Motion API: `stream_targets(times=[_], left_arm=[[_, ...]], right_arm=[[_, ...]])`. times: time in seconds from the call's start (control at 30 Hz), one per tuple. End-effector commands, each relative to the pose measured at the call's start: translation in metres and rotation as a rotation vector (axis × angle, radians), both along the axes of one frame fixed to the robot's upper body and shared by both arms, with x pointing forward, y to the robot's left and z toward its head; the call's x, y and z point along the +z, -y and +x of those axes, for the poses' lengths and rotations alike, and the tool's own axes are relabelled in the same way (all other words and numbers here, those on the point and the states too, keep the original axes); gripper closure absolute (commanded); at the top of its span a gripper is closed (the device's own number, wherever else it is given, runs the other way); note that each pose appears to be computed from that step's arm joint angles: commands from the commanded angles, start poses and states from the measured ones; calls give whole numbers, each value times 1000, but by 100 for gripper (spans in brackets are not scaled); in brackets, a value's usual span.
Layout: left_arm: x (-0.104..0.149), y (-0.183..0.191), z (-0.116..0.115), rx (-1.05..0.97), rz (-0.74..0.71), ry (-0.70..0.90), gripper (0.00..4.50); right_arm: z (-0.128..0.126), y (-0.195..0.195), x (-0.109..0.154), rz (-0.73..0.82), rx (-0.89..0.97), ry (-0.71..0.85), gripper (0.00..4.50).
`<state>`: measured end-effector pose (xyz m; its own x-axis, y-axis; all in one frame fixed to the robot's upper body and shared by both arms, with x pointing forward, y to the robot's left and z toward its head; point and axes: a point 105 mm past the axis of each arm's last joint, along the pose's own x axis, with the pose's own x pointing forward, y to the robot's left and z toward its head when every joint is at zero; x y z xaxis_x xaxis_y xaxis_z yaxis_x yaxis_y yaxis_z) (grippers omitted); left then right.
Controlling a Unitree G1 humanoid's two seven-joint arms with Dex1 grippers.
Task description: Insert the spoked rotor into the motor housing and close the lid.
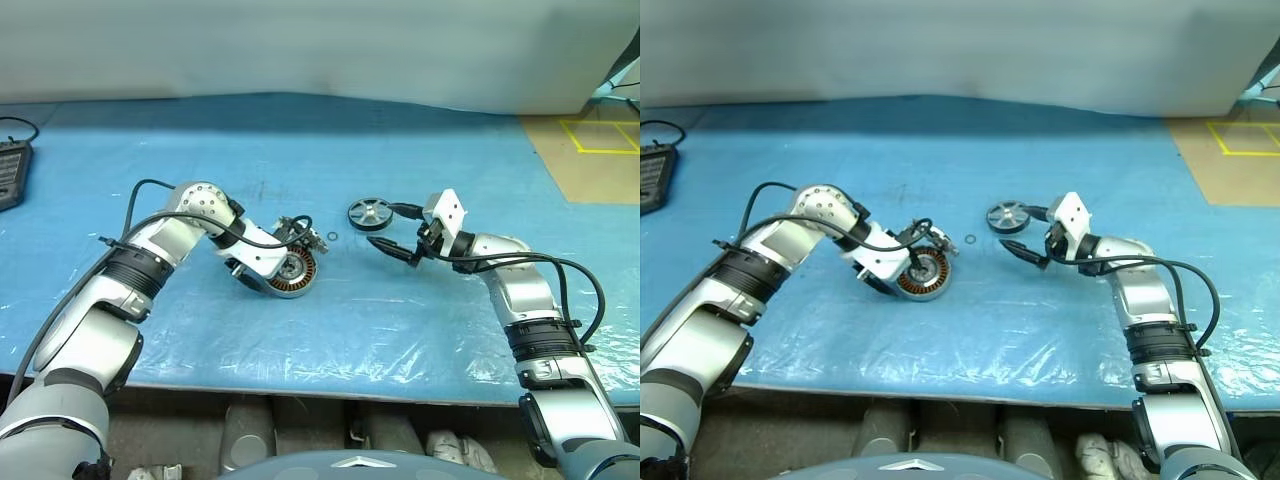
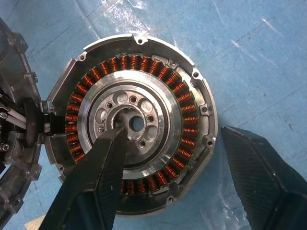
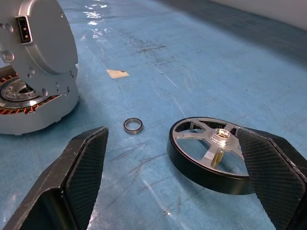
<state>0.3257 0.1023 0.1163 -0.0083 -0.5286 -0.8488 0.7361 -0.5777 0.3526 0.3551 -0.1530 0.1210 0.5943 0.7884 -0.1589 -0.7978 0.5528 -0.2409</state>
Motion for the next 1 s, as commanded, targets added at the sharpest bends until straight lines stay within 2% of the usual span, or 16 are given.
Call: stream_targets(times=[0.03,0.27,0.63,0.67,0.77,1.0], left_arm=[[-3,-4,-2,-26,38,13,125],[-29,-12,-11,-64,123,22,125],[-49,-16,1,-54,191,87,125],[-52,-17,1,-54,197,85,163],[-59,-21,4,-42,221,96,230],[-61,-20,9,56,183,66,232]], right_arm=[[-2,-1,14,7,9,53,0],[-2,-2,14,12,6,55,0],[-2,-2,13,17,-2,59,0],[-2,-2,13,18,-4,60,0],[-2,-1,13,18,-8,63,0],[-2,0,13,17,-14,62,0]])
